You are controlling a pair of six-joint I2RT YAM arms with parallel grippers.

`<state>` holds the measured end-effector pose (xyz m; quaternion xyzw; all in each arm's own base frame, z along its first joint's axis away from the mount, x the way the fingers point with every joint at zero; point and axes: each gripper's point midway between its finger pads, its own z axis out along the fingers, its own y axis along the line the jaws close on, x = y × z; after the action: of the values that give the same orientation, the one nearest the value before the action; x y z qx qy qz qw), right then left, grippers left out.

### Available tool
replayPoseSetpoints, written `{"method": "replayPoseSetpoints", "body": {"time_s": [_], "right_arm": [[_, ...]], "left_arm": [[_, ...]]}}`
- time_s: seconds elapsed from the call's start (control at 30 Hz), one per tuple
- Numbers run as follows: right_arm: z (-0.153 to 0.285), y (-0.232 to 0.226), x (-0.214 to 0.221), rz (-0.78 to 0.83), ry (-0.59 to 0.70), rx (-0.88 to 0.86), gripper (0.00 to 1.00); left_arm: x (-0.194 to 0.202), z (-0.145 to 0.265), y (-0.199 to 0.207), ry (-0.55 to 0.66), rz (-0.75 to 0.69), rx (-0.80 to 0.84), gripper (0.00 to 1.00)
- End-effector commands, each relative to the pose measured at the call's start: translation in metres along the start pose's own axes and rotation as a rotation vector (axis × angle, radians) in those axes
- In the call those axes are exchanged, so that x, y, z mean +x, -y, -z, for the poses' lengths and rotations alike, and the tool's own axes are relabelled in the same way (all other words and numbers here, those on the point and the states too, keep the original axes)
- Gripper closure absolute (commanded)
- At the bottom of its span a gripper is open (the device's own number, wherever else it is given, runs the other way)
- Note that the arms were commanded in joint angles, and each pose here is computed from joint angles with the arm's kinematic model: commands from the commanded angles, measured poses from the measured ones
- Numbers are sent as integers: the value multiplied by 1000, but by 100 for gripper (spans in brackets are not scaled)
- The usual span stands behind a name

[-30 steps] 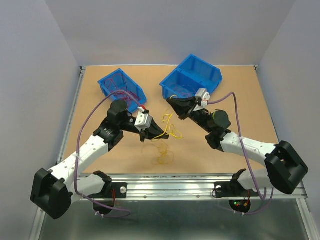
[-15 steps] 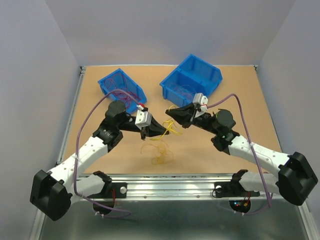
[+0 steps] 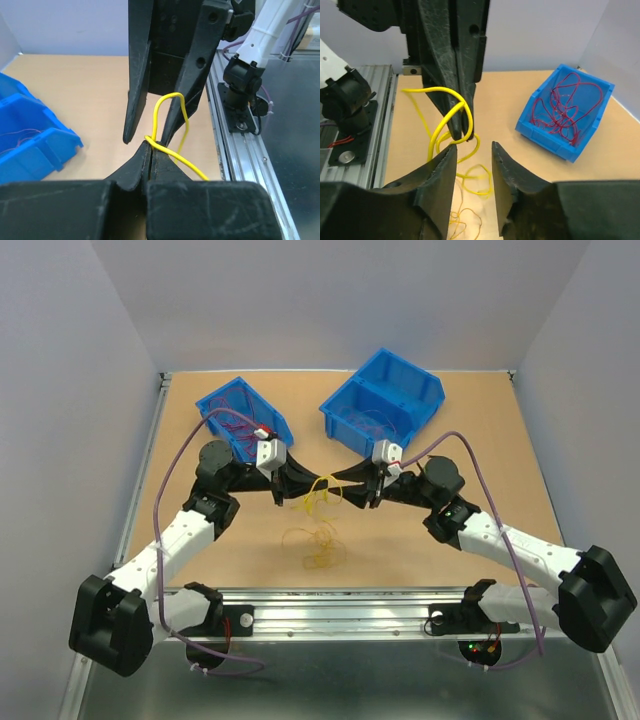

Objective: Untangle the cables

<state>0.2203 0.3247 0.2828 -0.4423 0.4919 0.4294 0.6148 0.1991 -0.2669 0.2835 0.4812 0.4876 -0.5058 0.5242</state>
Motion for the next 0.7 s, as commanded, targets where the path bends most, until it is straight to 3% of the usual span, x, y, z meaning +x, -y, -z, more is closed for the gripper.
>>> {"method": "replayPoseSetpoints", "body": {"time_s": [0.0,0.43,0.67], "right_arm": [[2,-8,-7,34,18,-53,58],[0,-20,-1,29,2,-129,16],[-10,-10,8,-26,-58,-116,11]], "left_arm": [[-11,-4,3,17,-4,66,100],[-2,-6,5,-4,23,116,100],[-4,-4,9,0,4,120,100]]}}
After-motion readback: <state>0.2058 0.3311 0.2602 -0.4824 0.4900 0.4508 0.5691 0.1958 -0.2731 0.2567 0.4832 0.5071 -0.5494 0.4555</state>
